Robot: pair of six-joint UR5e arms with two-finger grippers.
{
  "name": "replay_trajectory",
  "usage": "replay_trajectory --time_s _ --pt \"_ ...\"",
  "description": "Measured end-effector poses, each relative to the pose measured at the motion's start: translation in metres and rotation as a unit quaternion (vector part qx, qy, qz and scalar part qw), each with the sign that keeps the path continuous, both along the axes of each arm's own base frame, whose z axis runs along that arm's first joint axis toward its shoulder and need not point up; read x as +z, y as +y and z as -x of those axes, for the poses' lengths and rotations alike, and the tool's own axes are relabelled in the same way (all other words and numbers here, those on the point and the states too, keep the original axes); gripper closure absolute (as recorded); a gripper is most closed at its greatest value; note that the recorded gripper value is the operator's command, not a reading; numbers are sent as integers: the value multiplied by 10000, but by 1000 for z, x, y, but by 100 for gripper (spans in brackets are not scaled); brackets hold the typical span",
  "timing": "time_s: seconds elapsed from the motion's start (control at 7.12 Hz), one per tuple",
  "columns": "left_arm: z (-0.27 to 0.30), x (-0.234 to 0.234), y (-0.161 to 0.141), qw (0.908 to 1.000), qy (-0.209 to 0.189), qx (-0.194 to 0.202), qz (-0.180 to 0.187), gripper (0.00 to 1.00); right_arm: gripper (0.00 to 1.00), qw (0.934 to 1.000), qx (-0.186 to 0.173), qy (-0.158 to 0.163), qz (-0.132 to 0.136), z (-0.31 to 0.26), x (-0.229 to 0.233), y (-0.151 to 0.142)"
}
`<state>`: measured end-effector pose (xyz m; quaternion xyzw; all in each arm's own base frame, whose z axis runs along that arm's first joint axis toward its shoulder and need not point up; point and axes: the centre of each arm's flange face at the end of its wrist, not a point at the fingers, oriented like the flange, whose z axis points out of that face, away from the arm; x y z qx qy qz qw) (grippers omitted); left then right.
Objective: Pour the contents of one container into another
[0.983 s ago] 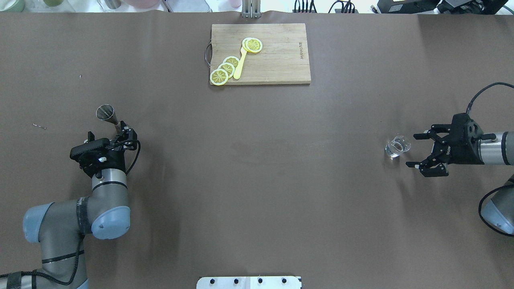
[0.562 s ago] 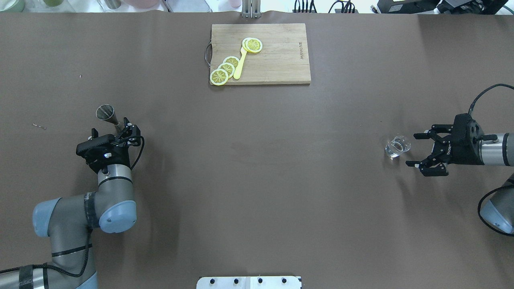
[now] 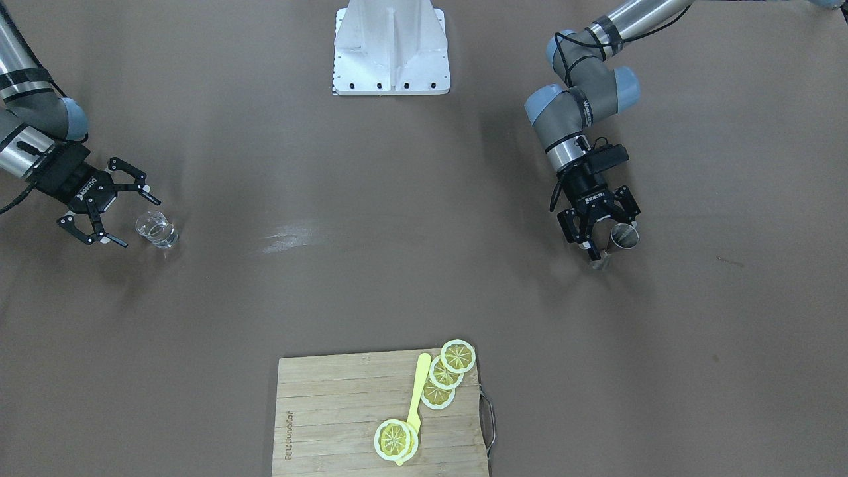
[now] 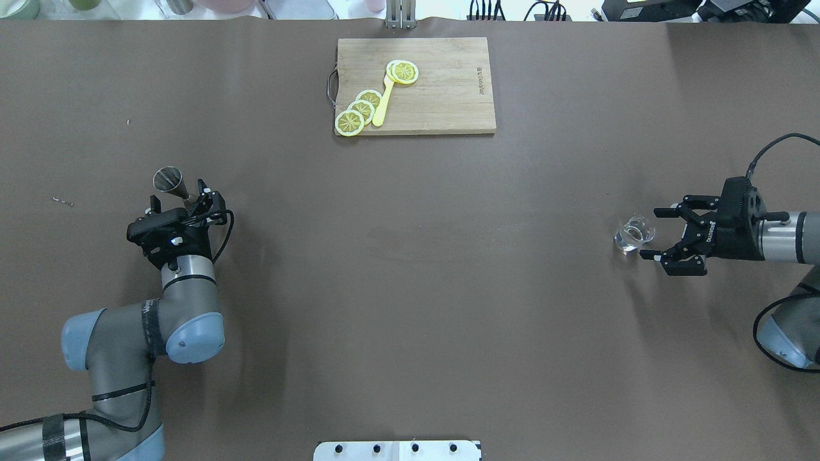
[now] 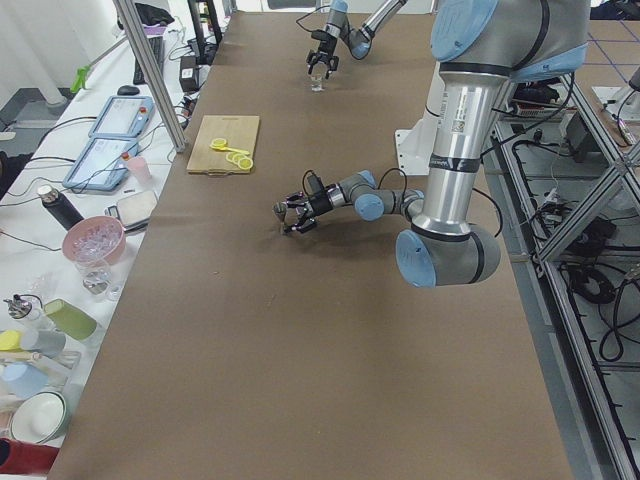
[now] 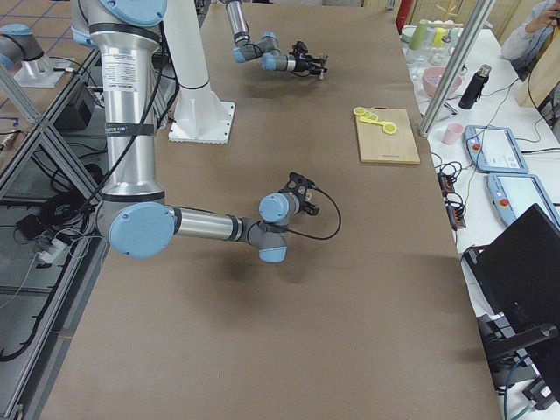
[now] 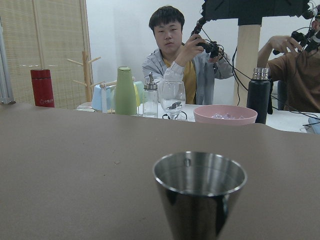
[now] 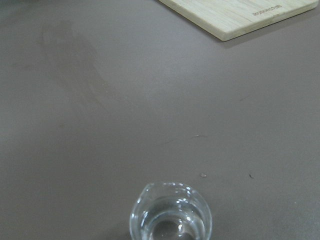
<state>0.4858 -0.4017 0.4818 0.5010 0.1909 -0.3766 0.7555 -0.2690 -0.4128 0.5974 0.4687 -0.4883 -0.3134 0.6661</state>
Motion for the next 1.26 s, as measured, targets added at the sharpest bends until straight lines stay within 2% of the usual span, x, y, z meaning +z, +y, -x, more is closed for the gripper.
replay_trajectory --time_s 0.42,0.7,0.98,1.12,1.26 --pt "-1 3 -2 9999 -122 -59 -93 12 0 9999 16 -89 -50 4 0 -2" --pt "-4 -1 -4 9995 -169 -130 -226 18 0 9997 37 -242 -36 8 8 -4" --pt "-13 0 -7 9994 -214 -134 -235 19 0 9995 36 -320 -45 12 11 -5" --pt "-14 3 -7 9993 -244 -133 -230 22 1 9994 43 -339 -60 13 9 -6" --pt "-15 6 -7 9993 -267 -132 -225 30 1 9993 60 -350 -72 15 8 -7"
